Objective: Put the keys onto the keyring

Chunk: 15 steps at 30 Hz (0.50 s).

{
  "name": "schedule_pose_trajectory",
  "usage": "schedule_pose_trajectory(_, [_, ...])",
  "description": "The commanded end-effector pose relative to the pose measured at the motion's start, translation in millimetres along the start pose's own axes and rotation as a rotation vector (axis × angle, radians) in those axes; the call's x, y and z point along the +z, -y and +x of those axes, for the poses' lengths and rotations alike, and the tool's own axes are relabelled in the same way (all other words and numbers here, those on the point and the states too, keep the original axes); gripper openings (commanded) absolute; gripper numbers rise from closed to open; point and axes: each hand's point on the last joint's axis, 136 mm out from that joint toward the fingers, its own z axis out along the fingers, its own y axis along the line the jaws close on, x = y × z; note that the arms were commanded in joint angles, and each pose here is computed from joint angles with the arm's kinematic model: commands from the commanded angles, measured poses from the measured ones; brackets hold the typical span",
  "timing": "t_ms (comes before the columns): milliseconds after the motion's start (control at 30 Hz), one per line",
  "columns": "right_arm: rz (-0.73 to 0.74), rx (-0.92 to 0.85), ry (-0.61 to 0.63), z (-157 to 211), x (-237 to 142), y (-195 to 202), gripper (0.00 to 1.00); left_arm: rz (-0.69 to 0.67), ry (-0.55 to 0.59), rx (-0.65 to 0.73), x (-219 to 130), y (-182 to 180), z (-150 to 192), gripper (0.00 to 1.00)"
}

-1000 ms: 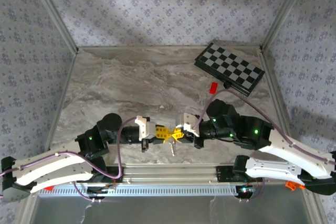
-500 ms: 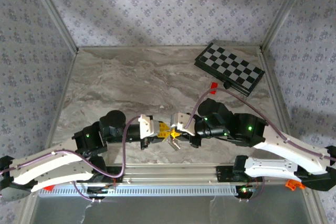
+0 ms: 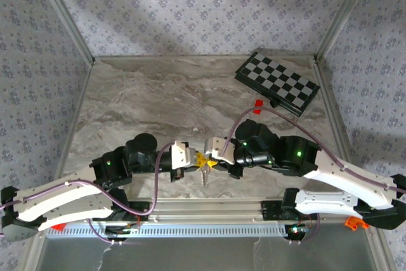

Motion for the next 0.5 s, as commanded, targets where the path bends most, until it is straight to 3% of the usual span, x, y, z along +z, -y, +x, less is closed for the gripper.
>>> schedule_pose_trajectory(0, [0.001, -0.024, 0.069, -18.4, -10.5, -1.9, 0.12, -0.012, 0.159, 0.015, -14.1, -1.2, -37.8, 0.00])
schedule_pose_trajectory(133, [-0.003, -0.021, 0.122, -25.2, -14.2, -3.5, 0.22, 0.008, 0.268, 0.022, -23.4, 4.5, -53.8, 0.00])
schedule_pose_trajectory(467, [-0.024, -0.033, 0.190, -31.4, -27.2, -10.5, 0.19, 0.059, 0.367, 0.013, -24.1, 12.2, -67.2, 0.00])
